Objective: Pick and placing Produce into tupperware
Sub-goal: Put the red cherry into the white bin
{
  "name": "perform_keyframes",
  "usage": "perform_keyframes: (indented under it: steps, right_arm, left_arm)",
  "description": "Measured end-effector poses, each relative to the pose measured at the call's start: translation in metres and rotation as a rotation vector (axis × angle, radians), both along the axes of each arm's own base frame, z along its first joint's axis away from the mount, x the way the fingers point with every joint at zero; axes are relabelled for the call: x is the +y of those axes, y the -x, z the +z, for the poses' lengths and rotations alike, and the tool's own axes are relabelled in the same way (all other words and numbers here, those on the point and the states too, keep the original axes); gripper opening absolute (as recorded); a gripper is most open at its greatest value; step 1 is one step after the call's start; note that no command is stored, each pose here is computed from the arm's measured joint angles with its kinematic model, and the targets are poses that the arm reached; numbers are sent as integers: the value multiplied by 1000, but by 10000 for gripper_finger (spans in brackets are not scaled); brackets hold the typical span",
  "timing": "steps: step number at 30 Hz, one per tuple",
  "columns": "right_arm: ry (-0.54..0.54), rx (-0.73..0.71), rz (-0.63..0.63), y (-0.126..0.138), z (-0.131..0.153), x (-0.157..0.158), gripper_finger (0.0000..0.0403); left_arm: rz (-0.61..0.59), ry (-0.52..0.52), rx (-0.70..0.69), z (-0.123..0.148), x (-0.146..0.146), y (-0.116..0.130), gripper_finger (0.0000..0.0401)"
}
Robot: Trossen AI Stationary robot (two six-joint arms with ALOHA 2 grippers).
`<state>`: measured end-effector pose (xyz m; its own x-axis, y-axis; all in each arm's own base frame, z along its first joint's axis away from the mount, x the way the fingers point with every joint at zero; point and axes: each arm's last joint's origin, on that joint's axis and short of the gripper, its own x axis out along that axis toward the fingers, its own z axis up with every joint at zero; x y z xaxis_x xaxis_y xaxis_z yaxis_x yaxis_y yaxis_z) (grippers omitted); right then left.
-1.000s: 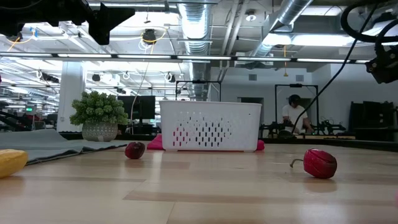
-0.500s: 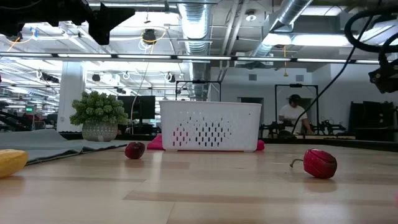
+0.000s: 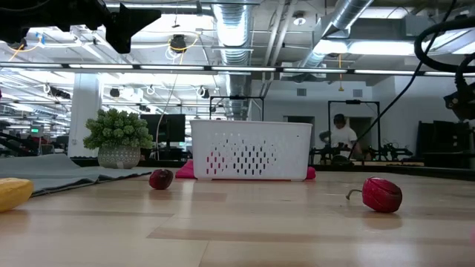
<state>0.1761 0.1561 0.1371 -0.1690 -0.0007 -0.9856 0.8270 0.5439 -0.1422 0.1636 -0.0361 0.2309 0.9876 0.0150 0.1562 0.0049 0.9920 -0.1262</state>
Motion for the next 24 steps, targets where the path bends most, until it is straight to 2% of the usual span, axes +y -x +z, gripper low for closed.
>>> perform_keyframes:
  steps: [6,10,24]
  right_arm:
    - [-19,-15,24,-2,0,1,60]
    - [-25,-12,33,-1,0,1,19]
    - [-28,-4,72,-1,0,1,10]
  left_arm:
    - [0,0,0,0,0,0,277]
    - [-1,1,0,0,0,0,277]
    - [0,2,0,0,0,0,277]
